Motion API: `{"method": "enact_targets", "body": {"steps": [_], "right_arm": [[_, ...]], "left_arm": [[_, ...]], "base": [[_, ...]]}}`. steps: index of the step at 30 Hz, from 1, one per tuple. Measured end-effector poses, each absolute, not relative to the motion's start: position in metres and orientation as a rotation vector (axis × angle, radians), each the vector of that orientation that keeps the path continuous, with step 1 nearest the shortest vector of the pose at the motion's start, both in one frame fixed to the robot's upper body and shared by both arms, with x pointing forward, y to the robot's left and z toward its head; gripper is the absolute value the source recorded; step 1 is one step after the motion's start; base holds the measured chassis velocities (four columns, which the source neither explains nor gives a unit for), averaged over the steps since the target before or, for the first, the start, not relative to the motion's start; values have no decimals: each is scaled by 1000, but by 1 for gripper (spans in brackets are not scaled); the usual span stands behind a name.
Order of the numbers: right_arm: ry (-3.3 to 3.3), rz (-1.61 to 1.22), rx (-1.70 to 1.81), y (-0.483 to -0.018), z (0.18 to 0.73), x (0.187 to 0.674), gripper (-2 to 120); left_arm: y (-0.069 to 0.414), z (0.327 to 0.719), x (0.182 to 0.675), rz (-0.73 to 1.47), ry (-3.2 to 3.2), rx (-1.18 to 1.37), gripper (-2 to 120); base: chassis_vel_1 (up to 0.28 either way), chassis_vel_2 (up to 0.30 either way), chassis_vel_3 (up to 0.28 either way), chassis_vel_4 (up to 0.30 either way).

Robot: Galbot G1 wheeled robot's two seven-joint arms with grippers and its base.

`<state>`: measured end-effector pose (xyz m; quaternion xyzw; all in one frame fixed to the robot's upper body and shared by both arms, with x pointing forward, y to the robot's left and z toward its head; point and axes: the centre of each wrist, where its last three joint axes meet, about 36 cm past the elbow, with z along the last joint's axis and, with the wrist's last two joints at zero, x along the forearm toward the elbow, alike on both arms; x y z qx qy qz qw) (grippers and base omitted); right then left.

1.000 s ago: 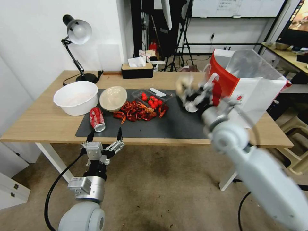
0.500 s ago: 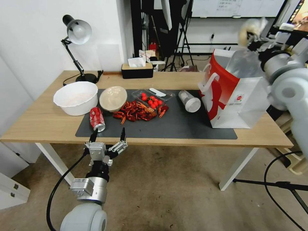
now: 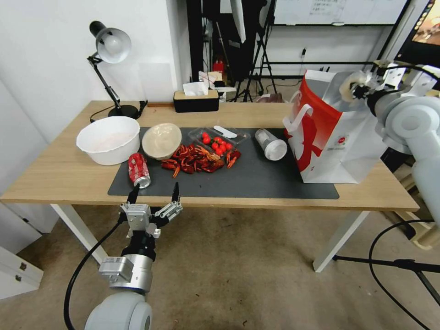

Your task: Pick up the trash from the table and place it into the takeout bag.

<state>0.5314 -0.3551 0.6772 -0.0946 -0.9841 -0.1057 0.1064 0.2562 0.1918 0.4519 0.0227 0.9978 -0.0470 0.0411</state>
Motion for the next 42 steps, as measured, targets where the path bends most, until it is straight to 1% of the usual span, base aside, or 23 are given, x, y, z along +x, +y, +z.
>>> {"method": "enact_targets", "body": {"steps": [1, 2, 4, 6, 8, 10, 12, 13, 16, 17, 19, 21, 23, 26, 29, 30, 33, 35, 36, 37, 38, 41, 42], "right_arm": [[-2896, -309, -278, -355, 677, 531, 45], [-2896, -309, -278, -355, 677, 531, 45], [-2891, -304, -278, -355, 676, 531, 59], [-2891, -304, -278, -356, 676, 531, 60], [-2897, -303, -272, -356, 678, 530, 72], [-2901, -305, -268, -355, 678, 530, 74], [-2983, -324, -223, -353, 683, 523, 88], [-2983, -324, -223, -353, 683, 523, 88], [-3127, -342, -118, -346, 686, 505, 97], [-3127, -342, -118, -346, 686, 505, 97], [-3234, -365, 6, -335, 686, 485, 100], [-3269, -372, 46, -332, 685, 478, 100], [-3375, -378, 174, -324, 676, 457, 100], [-3429, -327, 303, -316, 656, 437, 100], [-3466, -246, 447, -296, 631, 408, 100], [-3466, -246, 447, -296, 631, 408, 100], [-3532, -137, 537, -281, 608, 383, 100], [-3550, -103, 545, -277, 599, 373, 100], [-3550, -71, 532, -269, 577, 350, 100], [-3554, 1, 473, -264, 542, 323, 100], [-3554, 1, 473, -264, 542, 323, 100], [-3527, 46, 385, -254, 503, 291, 100], [-3527, 46, 385, -254, 503, 291, 100]], "left_arm": [[192, 451, 257, -144, 3056, 70, 100], [192, 451, 257, -144, 3056, 70, 100], [192, 450, 258, -144, 3057, 70, 100], [192, 450, 258, -144, 3057, 70, 100], [191, 449, 259, -146, 3058, 70, 100], [191, 449, 259, -146, 3058, 70, 100], [192, 448, 260, -149, 3059, 70, 100], [192, 448, 260, -149, 3059, 70, 100], [192, 448, 261, -152, 3060, 68, 100], [192, 448, 261, -152, 3060, 68, 100], [192, 447, 262, -153, 3062, 66, 100], [192, 447, 262, -153, 3063, 66, 100], [192, 446, 262, -155, 3065, 66, 100], [192, 446, 262, -156, 3066, 65, 100], [193, 445, 262, -157, 3066, 64, 100], [193, 445, 262, -157, 3066, 64, 100], [192, 445, 261, -157, 3068, 64, 100], [192, 444, 261, -157, 3069, 64, 100], [192, 443, 261, -158, 3070, 63, 100], [192, 442, 261, -161, 3071, 61, 100], [192, 442, 261, -161, 3071, 61, 100], [193, 441, 262, -171, 3071, 60, 100], [193, 441, 262, -171, 3071, 60, 100]], "base": [[0, 0, 0, 0], [0, 0, 0, 0], [0, 0, 0, 0], [0, 0, 0, 0], [0, 0, 0, 0], [0, 0, 0, 0], [0, 0, 0, 0], [0, 0, 0, 0], [0, 0, 0, 0], [0, 0, 0, 0], [0, 0, 0, 0], [0, 0, 0, 0], [0, 0, 0, 0], [0, 0, 0, 0], [0, 0, 0, 0], [0, 0, 0, 0], [0, 0, 0, 0], [0, 0, 0, 0], [0, 0, 0, 0], [0, 0, 0, 0], [0, 0, 0, 0], [0, 0, 0, 0], [0, 0, 0, 0]]}}
